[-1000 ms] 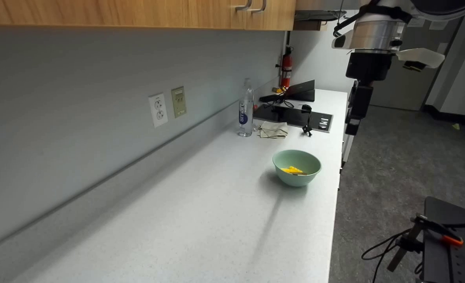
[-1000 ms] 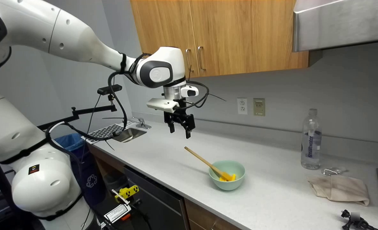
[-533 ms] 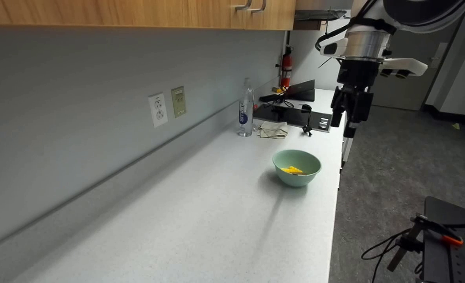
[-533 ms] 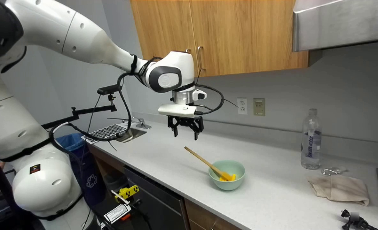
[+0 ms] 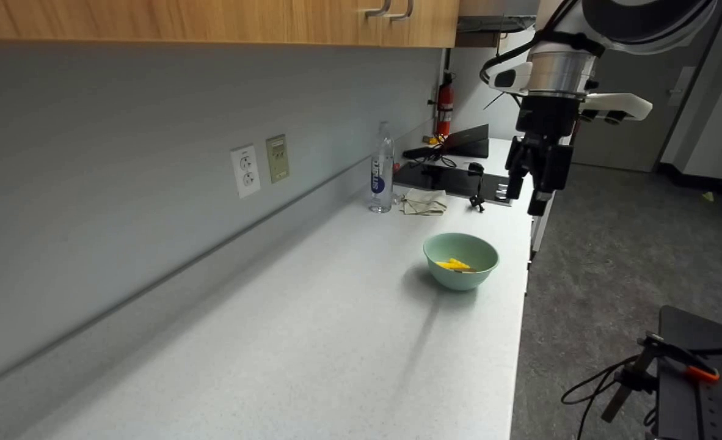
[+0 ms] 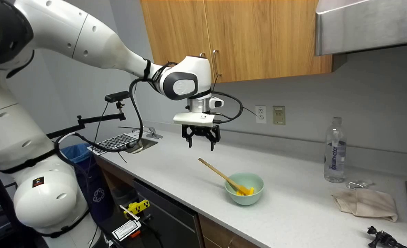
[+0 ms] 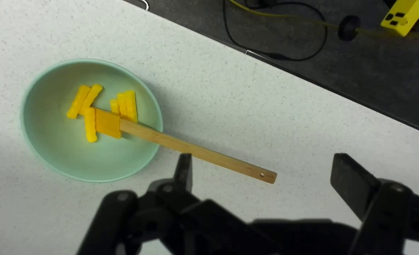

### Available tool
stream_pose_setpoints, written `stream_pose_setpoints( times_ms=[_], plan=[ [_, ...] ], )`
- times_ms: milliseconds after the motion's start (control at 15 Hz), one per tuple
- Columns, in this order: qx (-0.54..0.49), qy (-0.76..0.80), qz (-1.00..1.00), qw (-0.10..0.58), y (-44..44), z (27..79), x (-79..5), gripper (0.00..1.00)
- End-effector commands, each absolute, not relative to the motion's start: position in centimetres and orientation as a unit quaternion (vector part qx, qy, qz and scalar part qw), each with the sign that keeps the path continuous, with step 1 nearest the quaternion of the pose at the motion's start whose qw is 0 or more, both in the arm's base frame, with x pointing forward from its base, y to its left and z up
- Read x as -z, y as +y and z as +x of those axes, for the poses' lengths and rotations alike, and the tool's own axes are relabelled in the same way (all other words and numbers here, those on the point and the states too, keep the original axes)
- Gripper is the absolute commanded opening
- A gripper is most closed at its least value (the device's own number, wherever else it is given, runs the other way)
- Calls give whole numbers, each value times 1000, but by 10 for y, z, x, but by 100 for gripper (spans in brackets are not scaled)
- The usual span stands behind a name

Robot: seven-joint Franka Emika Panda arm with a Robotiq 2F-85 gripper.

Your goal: Use the object to mix the contents in the bowl

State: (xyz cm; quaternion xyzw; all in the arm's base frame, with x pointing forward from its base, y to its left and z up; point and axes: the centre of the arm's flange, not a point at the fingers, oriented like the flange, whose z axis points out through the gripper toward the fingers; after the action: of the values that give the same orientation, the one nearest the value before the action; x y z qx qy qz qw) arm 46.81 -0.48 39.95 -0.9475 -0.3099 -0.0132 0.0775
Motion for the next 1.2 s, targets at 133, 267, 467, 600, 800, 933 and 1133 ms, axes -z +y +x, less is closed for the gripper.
stream_pose_setpoints(
  times_ms=[133,267,467,600,800,933,1133],
  plan=[
    [28,-419,-899,126,-14,489,-376,100],
    [31,-464,-875,135,-15,495,-365,100],
    [32,-516,-844,141,-11,507,-352,100],
    [23,-502,-855,131,-7,492,-354,100],
    [19,-504,-853,134,-6,494,-348,100],
    [19,-503,-854,134,-6,493,-349,100],
    [27,-517,-843,148,-6,500,-342,100]
  ],
)
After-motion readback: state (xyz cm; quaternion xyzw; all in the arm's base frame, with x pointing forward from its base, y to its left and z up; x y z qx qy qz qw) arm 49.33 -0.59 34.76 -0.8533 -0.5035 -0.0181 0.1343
